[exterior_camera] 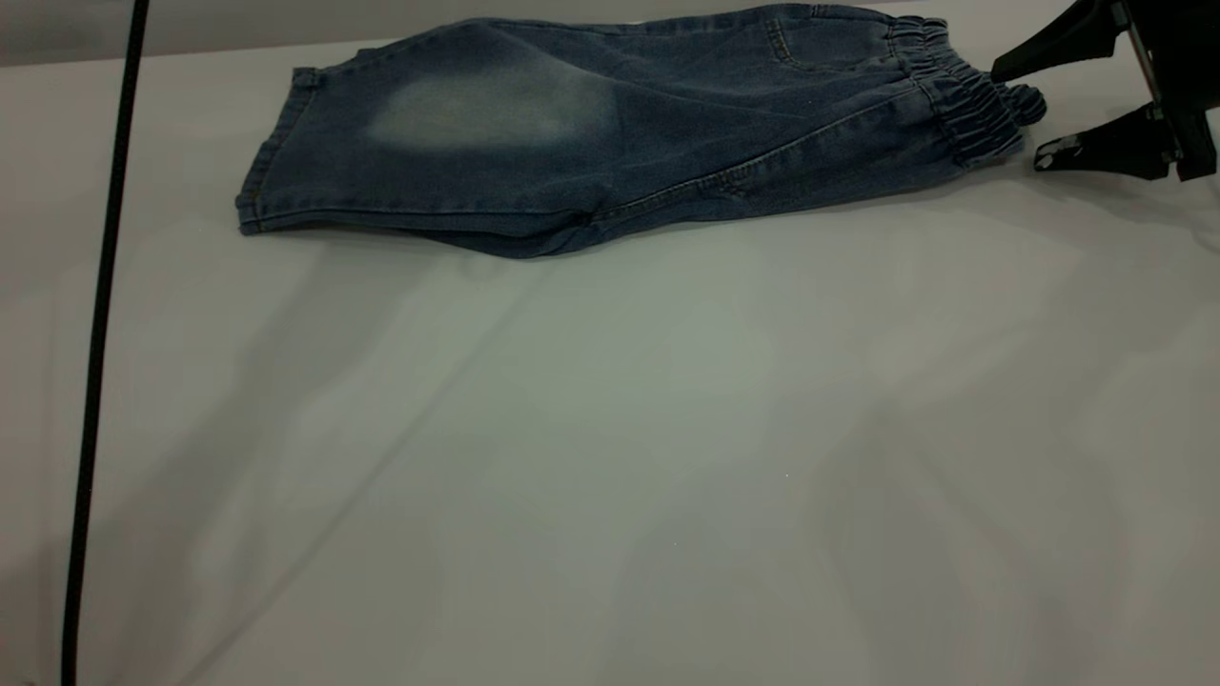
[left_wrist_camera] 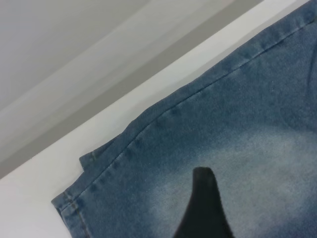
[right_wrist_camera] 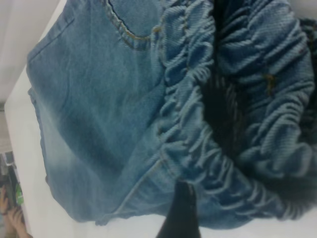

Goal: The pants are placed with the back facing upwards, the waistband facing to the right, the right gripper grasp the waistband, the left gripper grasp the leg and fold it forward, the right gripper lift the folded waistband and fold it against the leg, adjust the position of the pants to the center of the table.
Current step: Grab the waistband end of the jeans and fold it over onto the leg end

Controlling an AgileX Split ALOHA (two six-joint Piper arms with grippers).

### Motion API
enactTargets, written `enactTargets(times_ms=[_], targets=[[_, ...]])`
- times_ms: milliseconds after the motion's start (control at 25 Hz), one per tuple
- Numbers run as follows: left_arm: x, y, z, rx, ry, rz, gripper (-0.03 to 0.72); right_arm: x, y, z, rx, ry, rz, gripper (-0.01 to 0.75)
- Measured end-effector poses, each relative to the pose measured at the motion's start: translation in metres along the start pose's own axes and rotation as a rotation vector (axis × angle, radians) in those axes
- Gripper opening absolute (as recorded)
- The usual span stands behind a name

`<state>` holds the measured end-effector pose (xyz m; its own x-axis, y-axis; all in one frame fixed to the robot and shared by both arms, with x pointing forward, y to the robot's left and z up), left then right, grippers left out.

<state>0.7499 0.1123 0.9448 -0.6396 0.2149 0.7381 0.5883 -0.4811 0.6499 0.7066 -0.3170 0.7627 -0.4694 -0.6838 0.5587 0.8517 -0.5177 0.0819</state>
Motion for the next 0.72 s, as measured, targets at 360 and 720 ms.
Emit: enactTargets(times_ms=[360,720], targets=[[0.000,0.002,0.000,0.000,0.002,-0.009,0.503,-0.013,0.002,-0.006,-0.021,0.056,-0.016,0.566],[0.000,0.003,0.000,0.002,0.002,-0.019,0.503,-0.029,0.005,0.005,-0.005,0.118,-0.014,0.566]])
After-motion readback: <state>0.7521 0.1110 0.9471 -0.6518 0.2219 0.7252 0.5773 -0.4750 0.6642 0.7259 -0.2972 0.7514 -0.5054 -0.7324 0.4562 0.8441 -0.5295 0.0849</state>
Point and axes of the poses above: a point on each arm's last joint axis where the gripper is mounted, x pointing back along that axis away from the gripper, z along the wrist's bending axis when the last joint is at zero, y = z × x, the point moved 9 cm from there along -x, pointing out along that axis toward the gripper, and after that the axes turned 1 degree about x, right-handed, at the moved point
